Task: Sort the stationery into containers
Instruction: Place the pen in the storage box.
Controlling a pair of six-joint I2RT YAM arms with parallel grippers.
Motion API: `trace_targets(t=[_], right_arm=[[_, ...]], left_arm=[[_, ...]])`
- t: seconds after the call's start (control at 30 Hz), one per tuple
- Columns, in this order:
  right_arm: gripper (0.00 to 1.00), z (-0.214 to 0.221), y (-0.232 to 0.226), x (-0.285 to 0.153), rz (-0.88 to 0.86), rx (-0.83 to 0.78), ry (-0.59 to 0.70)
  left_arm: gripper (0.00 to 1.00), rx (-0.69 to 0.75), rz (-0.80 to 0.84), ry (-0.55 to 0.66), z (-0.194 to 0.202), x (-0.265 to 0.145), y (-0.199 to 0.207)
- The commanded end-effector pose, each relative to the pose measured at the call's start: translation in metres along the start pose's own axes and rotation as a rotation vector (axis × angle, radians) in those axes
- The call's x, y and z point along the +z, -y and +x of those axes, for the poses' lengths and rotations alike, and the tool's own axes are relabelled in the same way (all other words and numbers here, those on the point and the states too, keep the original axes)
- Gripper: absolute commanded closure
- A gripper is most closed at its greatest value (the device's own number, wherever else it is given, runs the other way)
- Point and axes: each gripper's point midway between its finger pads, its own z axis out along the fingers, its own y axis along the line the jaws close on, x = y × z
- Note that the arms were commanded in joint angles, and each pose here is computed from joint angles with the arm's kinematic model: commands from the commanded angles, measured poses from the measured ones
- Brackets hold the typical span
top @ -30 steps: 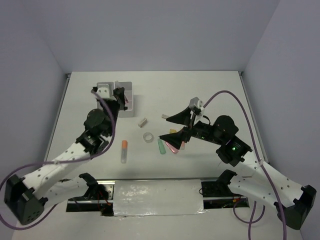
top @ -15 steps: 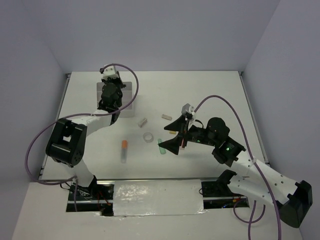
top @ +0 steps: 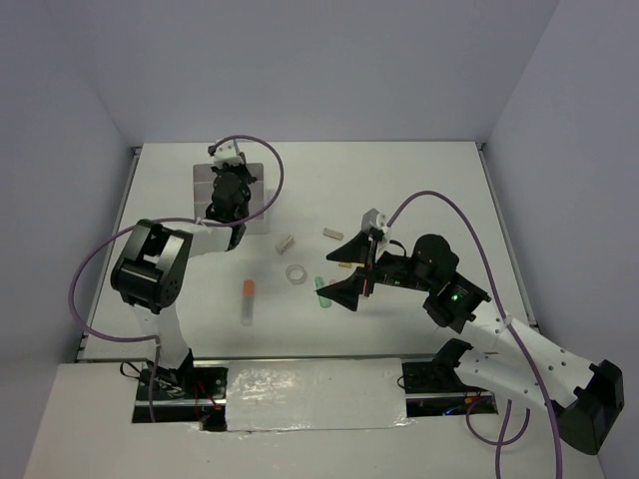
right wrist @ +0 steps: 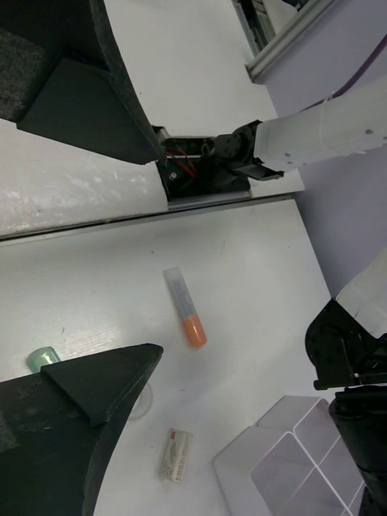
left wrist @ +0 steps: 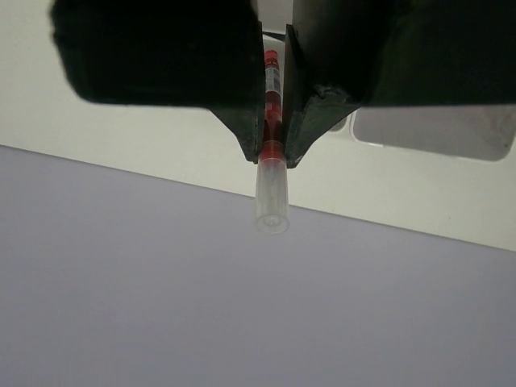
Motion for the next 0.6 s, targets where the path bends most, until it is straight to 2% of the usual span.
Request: trace_targets(t=[0.0,0.03,0.07,0.13,0.3,0.4,0.43,0.47,0.53,0.57], right_arm=[[0.0,-0.009,-0.002,0.001,-0.014,-0.038,0.029],[0.0,-0.009,-0.002,0.001,-0.014,-0.038,0.028],[0.0,-0.009,-0.002,0.001,-0.015,-0.039,0.027],[0.0,-0.009,-0.001,0.0,-0.011,-0.043,0.029],[0.0,-0.008,0.001,-0.001,0.004,-0.046,0.032],[0.0,-0.009,0.001,-0.002,0.005,-0.048,0.038],[0.0,-0.008,0.0,-0.001,0.003,-0.047,0.033],[0.0,-0.007,0.002,-0.001,0.007,-0.046,0.033],[0.0,-0.005,0.004,0.0,0.013,-0.041,0.029],[0.0,-0.005,0.005,0.001,0.015,-0.038,0.028]], left_arm=[[0.82,-0.082,0.018,0.075,-0.012,0.003,0.002],[0.75,-0.081,0.022,0.071,-0.009,0.002,0.003],[0.62,-0.081,0.022,0.07,-0.009,0.003,0.002],[0.52,-0.082,0.012,0.038,0.002,0.005,0.001],[0.46,-0.113,0.012,0.001,0.015,0.005,-0.003],[0.32,-0.121,0.005,0.005,0.012,0.0,-0.007],[0.21,-0.125,0.002,0.007,0.01,-0.002,-0.009],[0.16,-0.127,0.0,0.005,0.006,-0.004,-0.009],[0.06,-0.16,0.004,0.027,-0.023,-0.006,-0.005],[0.03,-0.143,-0.003,-0.018,-0.021,-0.007,-0.005]])
